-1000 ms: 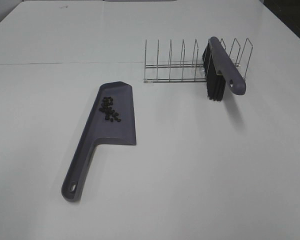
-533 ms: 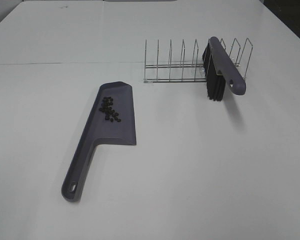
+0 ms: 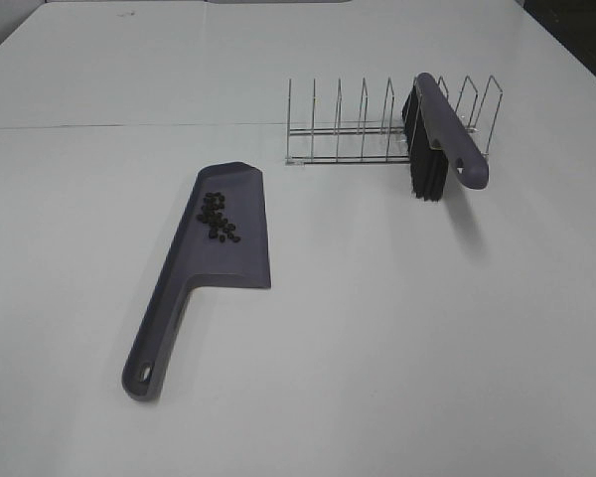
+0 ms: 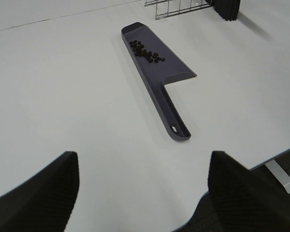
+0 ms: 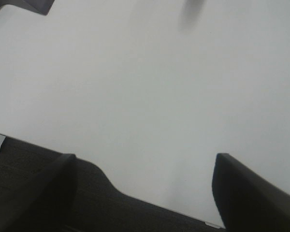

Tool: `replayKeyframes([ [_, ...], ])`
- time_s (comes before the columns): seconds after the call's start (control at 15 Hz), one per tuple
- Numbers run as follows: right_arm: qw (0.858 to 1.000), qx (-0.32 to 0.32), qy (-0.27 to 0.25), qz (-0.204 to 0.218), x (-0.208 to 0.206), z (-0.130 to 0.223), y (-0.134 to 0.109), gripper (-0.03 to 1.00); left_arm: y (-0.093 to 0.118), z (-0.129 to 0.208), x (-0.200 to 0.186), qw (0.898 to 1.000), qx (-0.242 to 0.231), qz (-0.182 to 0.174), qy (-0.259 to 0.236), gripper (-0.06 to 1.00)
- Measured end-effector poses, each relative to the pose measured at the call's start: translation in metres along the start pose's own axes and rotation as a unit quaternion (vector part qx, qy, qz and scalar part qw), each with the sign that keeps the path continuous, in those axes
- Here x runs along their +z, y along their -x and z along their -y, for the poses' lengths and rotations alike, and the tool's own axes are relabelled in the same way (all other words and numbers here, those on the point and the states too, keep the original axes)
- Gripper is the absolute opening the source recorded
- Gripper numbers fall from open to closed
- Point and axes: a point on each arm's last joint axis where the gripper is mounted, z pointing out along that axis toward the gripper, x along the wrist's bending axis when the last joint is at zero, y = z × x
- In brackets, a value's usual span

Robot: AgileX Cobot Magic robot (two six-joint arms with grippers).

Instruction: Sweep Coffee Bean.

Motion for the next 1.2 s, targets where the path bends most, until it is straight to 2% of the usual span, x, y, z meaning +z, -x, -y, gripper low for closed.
replayKeyframes([
  [0.53,1.000,0.000,0.000,0.000,0.000,0.000,0.000,0.68,0.000,0.000,0.000,1.000,0.000,0.000,0.000,0.70],
  [0.73,0.999,0.032,0.002,0.028,0.000,0.000,0.004,0.68,-0.001,0.000,0.000,0.996,-0.045,-0.077,0.003,0.70],
  [0.87,0.997,0.051,0.023,0.050,-0.006,0.003,0.006,0.68,-0.002,0.000,-0.001,0.987,-0.082,-0.140,0.005,0.70],
  [1.07,0.992,0.068,0.075,0.081,-0.018,0.011,0.004,0.68,-0.002,0.000,-0.001,0.979,-0.103,-0.175,0.006,0.70],
  [1.2,0.986,0.067,0.121,0.093,-0.029,0.020,0.000,0.68,-0.001,0.001,-0.003,0.978,-0.105,-0.180,0.014,0.70],
])
